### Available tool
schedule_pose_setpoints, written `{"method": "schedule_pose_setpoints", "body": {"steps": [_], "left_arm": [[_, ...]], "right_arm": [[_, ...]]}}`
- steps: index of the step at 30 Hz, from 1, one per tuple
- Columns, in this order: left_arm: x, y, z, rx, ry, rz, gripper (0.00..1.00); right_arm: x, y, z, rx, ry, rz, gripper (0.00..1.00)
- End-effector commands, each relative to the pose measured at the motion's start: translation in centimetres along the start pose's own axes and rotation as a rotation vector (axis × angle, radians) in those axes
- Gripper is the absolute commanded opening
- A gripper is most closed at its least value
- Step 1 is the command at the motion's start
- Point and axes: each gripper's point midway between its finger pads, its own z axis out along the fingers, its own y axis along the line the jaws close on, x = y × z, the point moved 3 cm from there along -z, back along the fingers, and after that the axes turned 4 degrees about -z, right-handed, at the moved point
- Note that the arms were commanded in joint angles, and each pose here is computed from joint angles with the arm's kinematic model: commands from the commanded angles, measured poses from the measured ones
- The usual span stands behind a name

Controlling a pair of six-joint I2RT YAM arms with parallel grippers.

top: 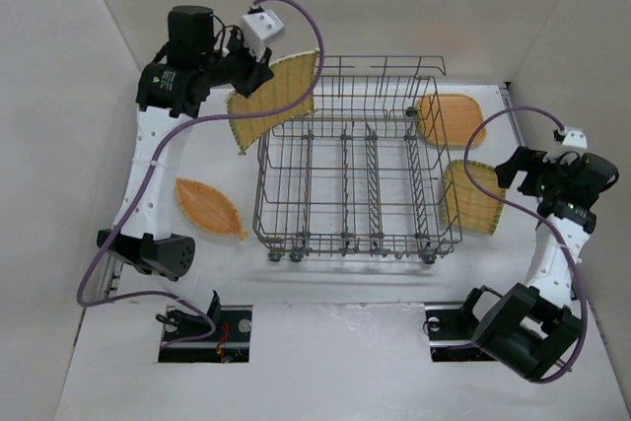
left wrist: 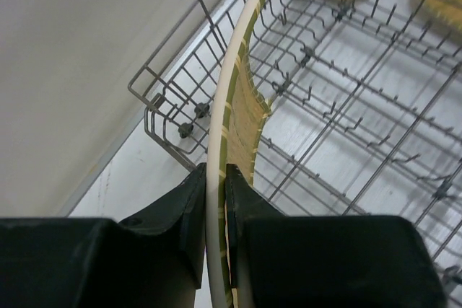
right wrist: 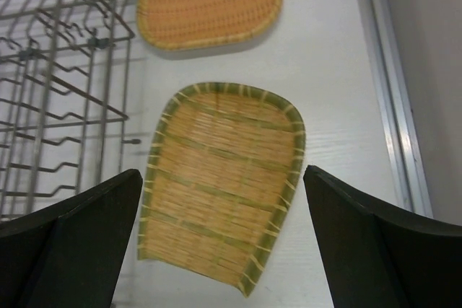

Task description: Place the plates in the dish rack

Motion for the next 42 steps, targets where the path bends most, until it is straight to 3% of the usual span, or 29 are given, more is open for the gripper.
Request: {"method": "schedule_pose_setpoints", "body": {"steps": [1,7,22,32,42], "left_arm": [[-3.1,-0.3,-1.0,-0.036,-0.064,0.253,0.1],[-4.1,-1.7,0.1,0.003,-0.071,0.322,0.1],[-8.0,-2.1,-1.0,-0.107,-0.163,0.601,0.09],[-8.7,-7.8,1.3,0.127,-0.299,0.621,0.09],[-7.6,-11.7,2.5,0.399,-0.355,0.47,0.09]], "right_arm": [[-1.5,-1.5,-0.4,0.069,-0.119,-0.104,1.0],[-0.9,-2.3,-0.7,0.099,-0.138,-0.076,1.0],[0.0,-4.0,-0.2,0.124,-0.122,-0.035,1.0],[0.3,-4.4,0.2,0.121,-0.106,-0.011,1.0],[0.4,-4.7,0.5,0.119,-0.09,0.004,1.0]]}}
